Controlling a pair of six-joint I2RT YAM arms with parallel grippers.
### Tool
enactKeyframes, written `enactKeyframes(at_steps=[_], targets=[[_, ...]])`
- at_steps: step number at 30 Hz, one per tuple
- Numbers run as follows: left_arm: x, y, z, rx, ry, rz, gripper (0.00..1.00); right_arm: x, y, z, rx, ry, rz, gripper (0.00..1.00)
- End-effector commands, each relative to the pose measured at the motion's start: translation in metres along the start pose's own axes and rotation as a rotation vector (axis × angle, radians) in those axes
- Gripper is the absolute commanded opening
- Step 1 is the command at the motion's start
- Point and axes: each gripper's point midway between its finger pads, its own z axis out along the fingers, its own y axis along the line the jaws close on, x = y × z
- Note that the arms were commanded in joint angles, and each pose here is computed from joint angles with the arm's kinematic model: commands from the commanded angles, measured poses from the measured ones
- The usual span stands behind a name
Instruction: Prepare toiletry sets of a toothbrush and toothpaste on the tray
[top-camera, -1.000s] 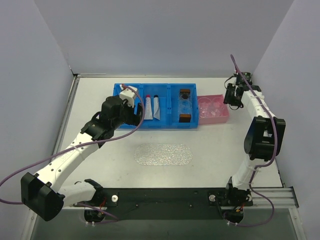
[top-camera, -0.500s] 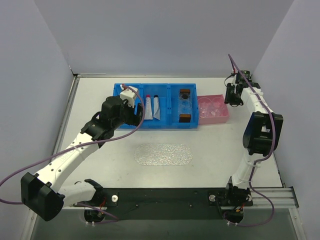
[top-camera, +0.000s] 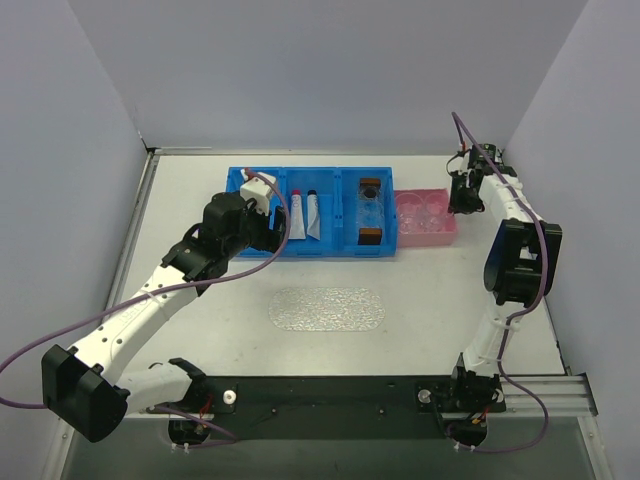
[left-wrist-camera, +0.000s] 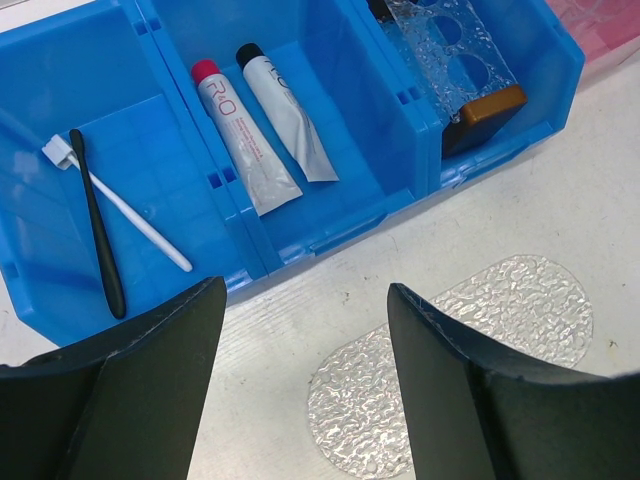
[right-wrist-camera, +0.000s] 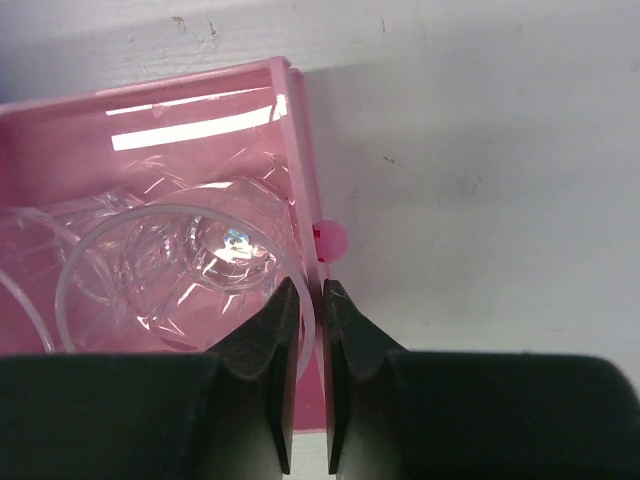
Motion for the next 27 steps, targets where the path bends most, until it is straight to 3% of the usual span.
enactKeyframes(at_steps=[1, 6, 17, 27], targets=[[-0.021, -0.006, -0.004, 0.023, -0.063, 0.002, 0.76, -0.012, 0.0, -0.009, -0.005, -0.02, -0.006, 0.04], [-0.021, -0.005, -0.005, 0.022, -0.063, 0.001, 0.76, -0.015, -0.003, -0.015, 0.012, -0.034, -0.002, 0.03], [-0.019, -0.007, -0.003, 0.03, -0.055, -0.001, 0.76, -0.022, -0.005, -0.023, 0.027, -0.053, -0.003, 0.2], [-0.019, -0.008, -0.003, 0.032, -0.054, -0.004, 0.76, -0.02, -0.006, -0.025, 0.037, -0.051, -0.008, 0.15]])
